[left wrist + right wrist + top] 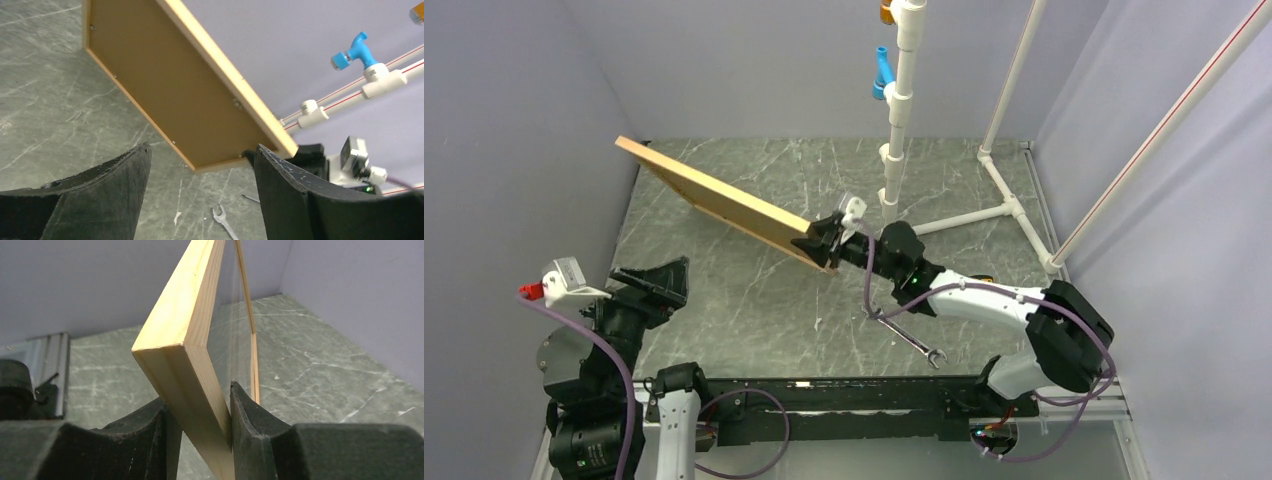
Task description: Take the photo out of the frame
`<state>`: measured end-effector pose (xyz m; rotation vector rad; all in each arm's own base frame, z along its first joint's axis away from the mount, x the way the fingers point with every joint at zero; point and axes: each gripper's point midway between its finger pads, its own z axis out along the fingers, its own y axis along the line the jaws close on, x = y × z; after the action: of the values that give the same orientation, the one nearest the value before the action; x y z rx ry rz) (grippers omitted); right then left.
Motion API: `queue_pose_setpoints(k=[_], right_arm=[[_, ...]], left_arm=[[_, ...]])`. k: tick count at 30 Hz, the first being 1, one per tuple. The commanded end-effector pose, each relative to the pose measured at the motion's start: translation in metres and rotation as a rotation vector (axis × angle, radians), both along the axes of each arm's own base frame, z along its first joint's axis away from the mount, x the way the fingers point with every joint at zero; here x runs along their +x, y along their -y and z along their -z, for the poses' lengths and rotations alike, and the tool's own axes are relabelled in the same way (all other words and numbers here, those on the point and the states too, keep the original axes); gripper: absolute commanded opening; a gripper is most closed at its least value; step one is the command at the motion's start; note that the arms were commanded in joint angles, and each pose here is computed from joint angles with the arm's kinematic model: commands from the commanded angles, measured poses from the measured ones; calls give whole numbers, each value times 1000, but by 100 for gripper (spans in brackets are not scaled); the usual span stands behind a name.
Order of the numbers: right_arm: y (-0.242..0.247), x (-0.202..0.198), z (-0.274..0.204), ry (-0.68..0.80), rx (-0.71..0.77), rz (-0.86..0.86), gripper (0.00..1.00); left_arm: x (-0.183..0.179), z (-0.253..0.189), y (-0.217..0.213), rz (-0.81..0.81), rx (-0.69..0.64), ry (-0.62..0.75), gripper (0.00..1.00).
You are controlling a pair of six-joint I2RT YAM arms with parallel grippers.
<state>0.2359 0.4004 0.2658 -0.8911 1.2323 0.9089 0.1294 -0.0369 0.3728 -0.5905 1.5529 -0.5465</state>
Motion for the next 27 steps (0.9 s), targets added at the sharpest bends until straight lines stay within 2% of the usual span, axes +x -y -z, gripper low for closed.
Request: queue_pose_setpoints(k=[1,6,9,20,27], right_arm=[[-10,-21,13,-402,67,-233,0],[-8,4,20,-597,108,-237,0],[-5,20,31,-668,114,-174,0],[27,80,106,-831,53,241,0],[47,95,141,-892,71,420,0]], left_arm=[[0,11,-4,-12,44,-25,77],[6,22,-3,4,32,-43,76],[9,26,-3,6,30,-53,76],[20,55,-4,20,16,-115,75],[32,83,-13,1,48,-185,76]])
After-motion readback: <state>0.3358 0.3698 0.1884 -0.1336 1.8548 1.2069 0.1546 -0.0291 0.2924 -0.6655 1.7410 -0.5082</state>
